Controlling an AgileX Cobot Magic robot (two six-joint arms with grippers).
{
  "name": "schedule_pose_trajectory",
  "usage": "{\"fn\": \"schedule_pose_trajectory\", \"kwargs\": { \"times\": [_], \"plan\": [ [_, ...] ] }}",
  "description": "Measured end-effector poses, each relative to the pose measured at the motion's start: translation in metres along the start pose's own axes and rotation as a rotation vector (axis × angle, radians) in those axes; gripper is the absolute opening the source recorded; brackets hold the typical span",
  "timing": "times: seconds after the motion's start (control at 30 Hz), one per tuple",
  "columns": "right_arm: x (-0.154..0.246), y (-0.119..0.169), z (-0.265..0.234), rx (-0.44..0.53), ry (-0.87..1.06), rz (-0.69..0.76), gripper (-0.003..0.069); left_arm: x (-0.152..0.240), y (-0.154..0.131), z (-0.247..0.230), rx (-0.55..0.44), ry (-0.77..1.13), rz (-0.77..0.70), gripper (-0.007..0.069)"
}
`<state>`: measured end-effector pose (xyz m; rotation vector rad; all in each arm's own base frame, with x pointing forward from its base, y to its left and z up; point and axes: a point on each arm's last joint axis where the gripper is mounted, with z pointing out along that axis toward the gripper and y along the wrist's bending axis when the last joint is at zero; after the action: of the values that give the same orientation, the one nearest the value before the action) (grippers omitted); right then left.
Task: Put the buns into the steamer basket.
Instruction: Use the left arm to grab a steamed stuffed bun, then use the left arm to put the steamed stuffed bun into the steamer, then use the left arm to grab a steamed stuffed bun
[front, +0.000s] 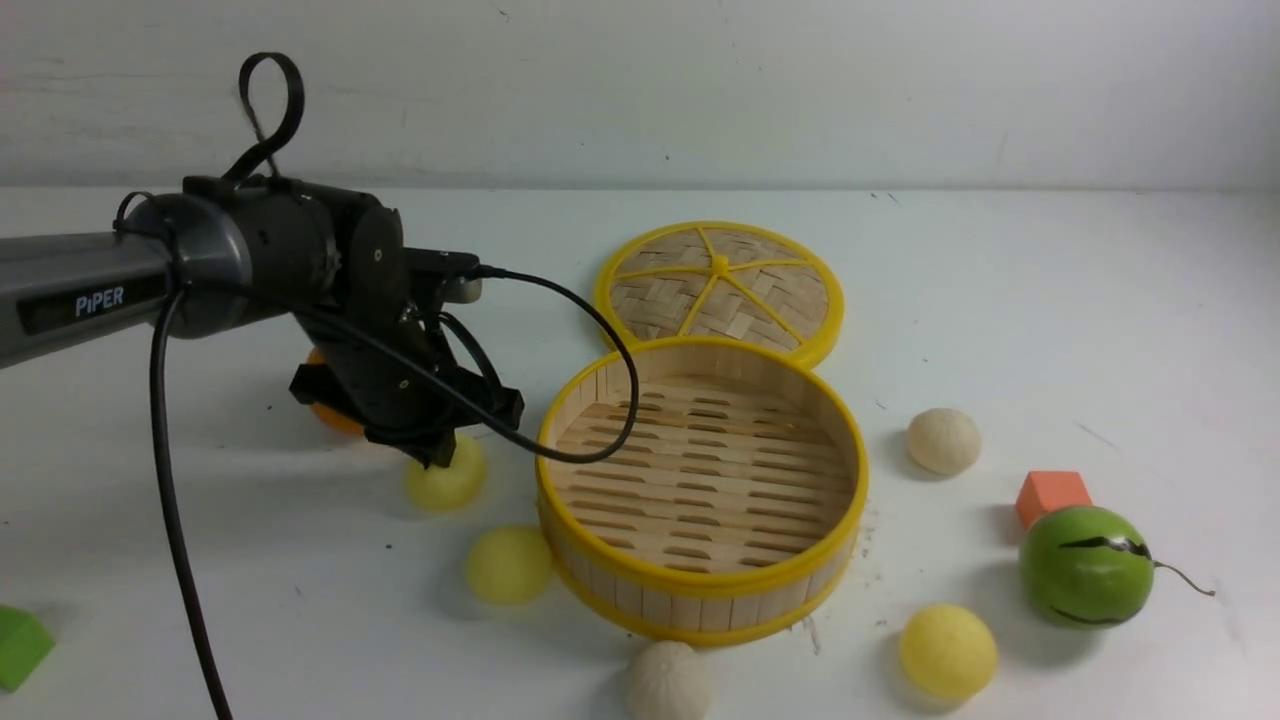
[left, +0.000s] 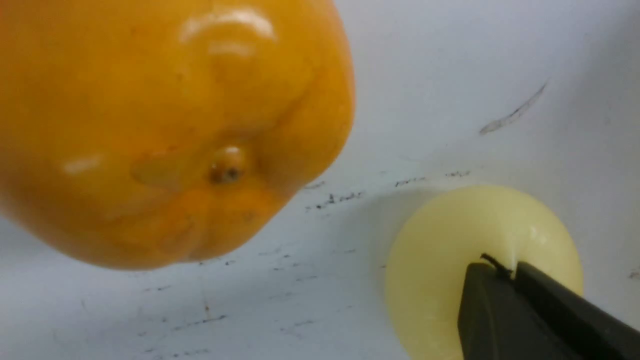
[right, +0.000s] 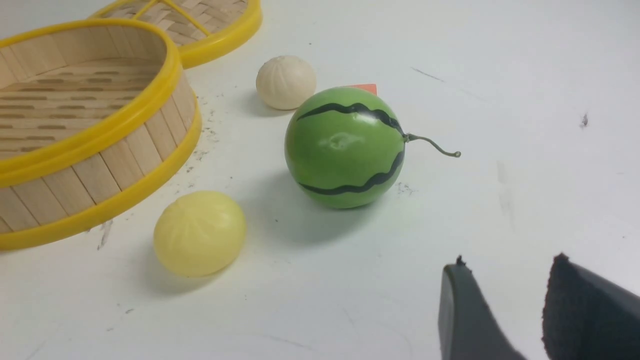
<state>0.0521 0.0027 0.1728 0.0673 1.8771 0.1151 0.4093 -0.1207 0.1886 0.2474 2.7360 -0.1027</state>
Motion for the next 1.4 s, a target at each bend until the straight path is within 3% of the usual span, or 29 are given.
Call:
{"fn": "schedule_pose_trajectory", "kwargs": {
  "times": [0.2,0.3,0.43,0.67,0.9,1.1,1.13,1.23,1.4],
  "plan": [
    [0.0,0.0,0.0,0.0,0.0,0.0,0.024,-0.009,-0.004,-0.047,0.008,-0.007,0.016,-0.0013],
    [0.0,0.0,0.0,0.0,0.0,0.0,0.024,-0.022,-0.022,-0.1,0.037,-0.085,0.082,-0.0013],
    [0.0,0.0,0.0,0.0,0.0,0.0,0.024,-0.032,-0.055,-0.128,0.098,-0.129,0.159,-0.0013],
    [0.0,0.0,0.0,0.0,0.0,0.0,0.024,-0.047,-0.111,-0.088,0.156,-0.094,0.255,-0.0013],
    [0.0,0.0,0.0,0.0,0.0,0.0,0.024,-0.057,-0.126,-0.028,0.126,-0.042,0.285,-0.0005],
    [0.0,0.0,0.0,0.0,0.0,0.0,0.024,-0.058,-0.128,-0.007,0.118,-0.019,0.29,0.011],
    [0.0,0.0,0.0,0.0,0.0,0.0,0.024,-0.059,-0.129,-0.005,0.12,-0.027,0.289,0.0185],
    [0.0,0.0,0.0,0.0,0.0,0.0,0.024,-0.061,-0.128,-0.007,0.114,-0.037,0.293,0.0314],
    [0.0,0.0,0.0,0.0,0.0,0.0,0.024,-0.059,-0.124,-0.041,0.108,-0.004,0.28,0.0407]
  ]
}}
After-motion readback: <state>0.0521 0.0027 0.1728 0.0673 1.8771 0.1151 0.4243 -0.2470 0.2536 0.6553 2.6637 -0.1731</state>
